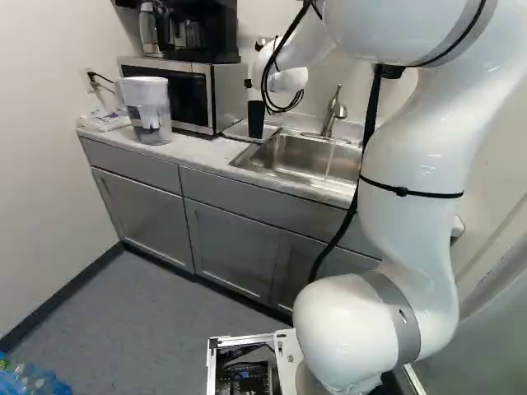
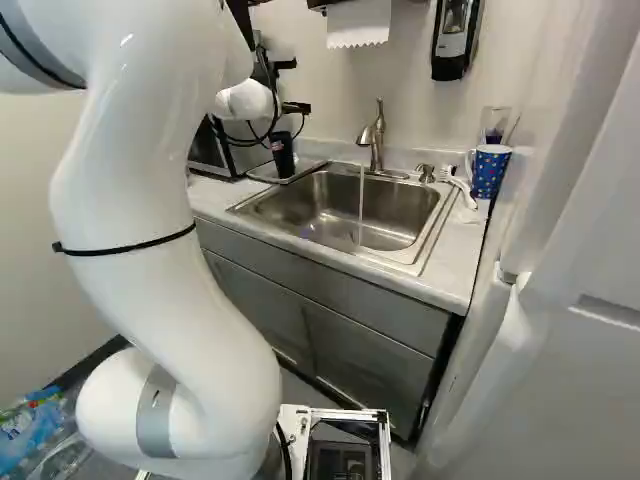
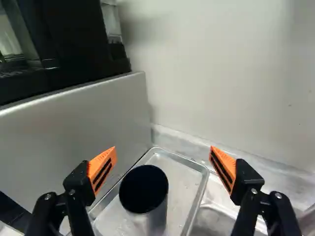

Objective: Rinse the cup and place it in the tray

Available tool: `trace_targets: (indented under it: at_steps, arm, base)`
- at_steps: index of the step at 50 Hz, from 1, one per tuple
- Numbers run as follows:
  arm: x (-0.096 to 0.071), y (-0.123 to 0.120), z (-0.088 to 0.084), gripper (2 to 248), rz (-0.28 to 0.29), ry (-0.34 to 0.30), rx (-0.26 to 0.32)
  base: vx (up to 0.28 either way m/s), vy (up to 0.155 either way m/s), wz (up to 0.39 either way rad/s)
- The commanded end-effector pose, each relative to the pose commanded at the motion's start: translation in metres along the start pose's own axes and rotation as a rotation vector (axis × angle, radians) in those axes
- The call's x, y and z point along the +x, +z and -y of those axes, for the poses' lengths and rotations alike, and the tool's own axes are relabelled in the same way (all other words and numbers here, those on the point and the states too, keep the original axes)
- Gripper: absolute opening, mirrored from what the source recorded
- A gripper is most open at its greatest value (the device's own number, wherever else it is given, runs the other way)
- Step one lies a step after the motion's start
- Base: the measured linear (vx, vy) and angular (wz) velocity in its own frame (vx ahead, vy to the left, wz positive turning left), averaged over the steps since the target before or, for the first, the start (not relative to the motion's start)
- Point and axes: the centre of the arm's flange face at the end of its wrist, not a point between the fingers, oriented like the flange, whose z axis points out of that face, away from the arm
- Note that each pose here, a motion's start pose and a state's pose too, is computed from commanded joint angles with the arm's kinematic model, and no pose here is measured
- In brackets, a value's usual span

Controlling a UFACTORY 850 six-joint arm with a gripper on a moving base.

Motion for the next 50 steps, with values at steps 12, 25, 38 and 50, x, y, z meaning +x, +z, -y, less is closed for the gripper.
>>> trace_targets:
  at_steps: [12, 25, 38, 50]
  arm:
    - [0.0, 0.0, -0.016, 247, -0.001, 0.005, -0.026]
    - [0.001, 0.0, -0.036, 247, -0.001, 0.011, -0.057]
    - [0.003, -0.001, -0.057, 247, -0.006, 0.016, -0.089]
    - [0.014, -0.004, -0.075, 247, -0.027, 0.021, -0.118]
  base:
    - [0.0, 0.0, 0.0]
    - [0.0, 0.0, 0.0]
    - [0.0, 0.0, 0.0]
    - [0.0, 0.0, 0.0]
